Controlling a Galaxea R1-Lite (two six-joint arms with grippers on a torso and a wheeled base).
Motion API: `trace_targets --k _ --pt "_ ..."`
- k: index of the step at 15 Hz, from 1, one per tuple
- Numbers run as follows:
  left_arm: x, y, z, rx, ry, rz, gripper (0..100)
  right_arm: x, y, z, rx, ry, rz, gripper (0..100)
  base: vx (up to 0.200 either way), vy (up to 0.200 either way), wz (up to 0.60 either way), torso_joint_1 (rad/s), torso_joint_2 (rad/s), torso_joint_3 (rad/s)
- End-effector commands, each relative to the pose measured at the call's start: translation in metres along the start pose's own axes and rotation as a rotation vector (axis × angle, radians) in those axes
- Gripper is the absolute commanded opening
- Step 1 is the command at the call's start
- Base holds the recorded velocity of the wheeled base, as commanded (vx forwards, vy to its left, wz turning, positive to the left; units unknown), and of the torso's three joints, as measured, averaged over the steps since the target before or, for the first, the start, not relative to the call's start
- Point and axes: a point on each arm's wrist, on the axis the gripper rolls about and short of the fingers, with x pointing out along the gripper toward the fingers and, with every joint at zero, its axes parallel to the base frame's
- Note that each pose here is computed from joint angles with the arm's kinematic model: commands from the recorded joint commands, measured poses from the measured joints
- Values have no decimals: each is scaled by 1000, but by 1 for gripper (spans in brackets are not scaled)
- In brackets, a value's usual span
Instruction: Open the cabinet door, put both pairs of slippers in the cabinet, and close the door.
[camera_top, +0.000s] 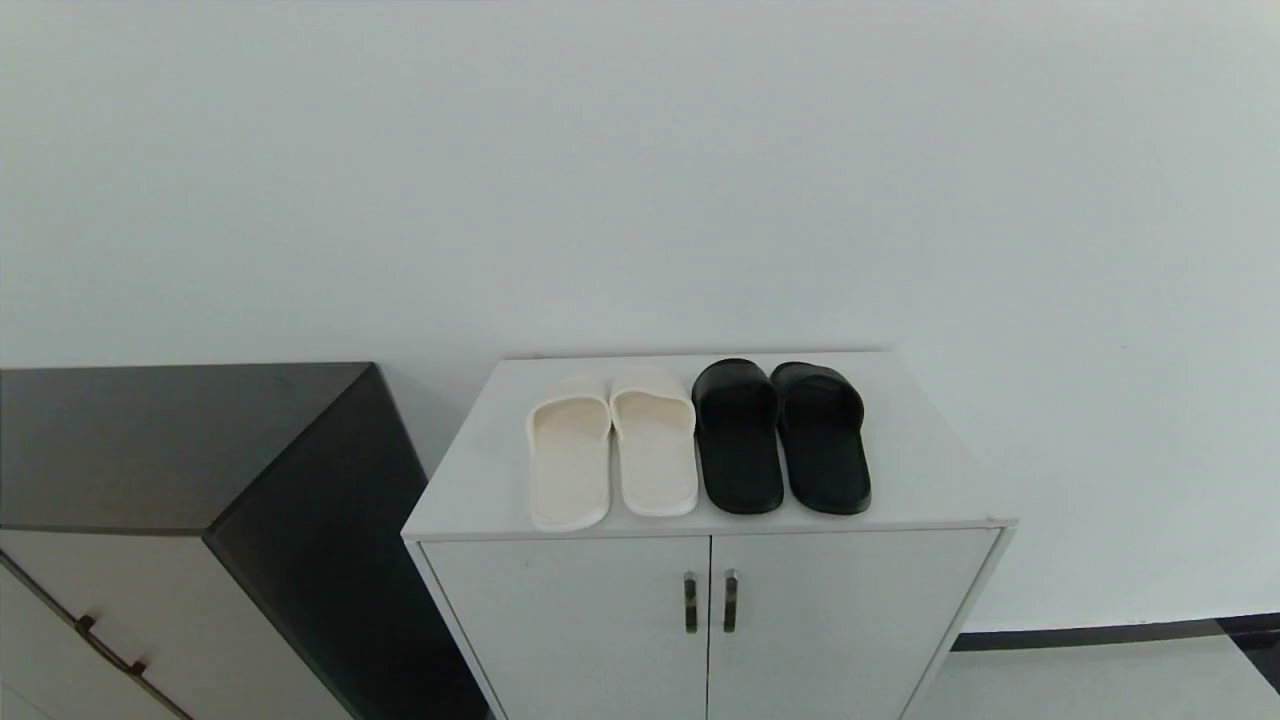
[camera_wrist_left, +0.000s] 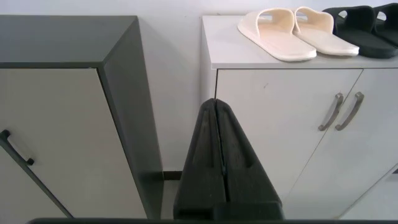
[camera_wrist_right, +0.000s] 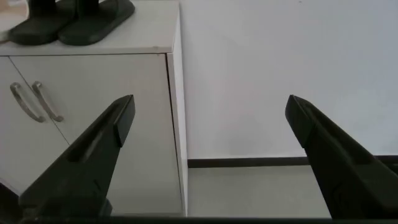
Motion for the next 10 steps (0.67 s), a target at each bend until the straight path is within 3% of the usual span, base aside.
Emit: trace_targets --k 1,2,3,4,5,7,10 --pt "0 0 0 -1 -1 1 0 0 0 0 -8 -1 7 100 0 0 0 0 0 0" --pt "0 0 0 1 -1 1 0 -4 0 17 7 -66 29 100 0 0 0 0 0 0" --pt "0 0 0 1 -1 1 0 -24 -3 85 119 -228 49 100 0 0 0 0 0 0" --pt "0 0 0 1 -1 1 0 -35 -4 125 220 -205 84 100 0 0 0 0 0 0" --pt "0 0 0 1 -1 1 0 -31 -3 135 218 -93 163 100 0 0 0 0 0 0" --pt "0 0 0 1 -1 1 0 -9 4 127 233 129 412 100 0 0 0 0 0 0" --pt "0 0 0 1 -1 1 0 32 8 129 286 317 589 100 0 0 0 0 0 0"
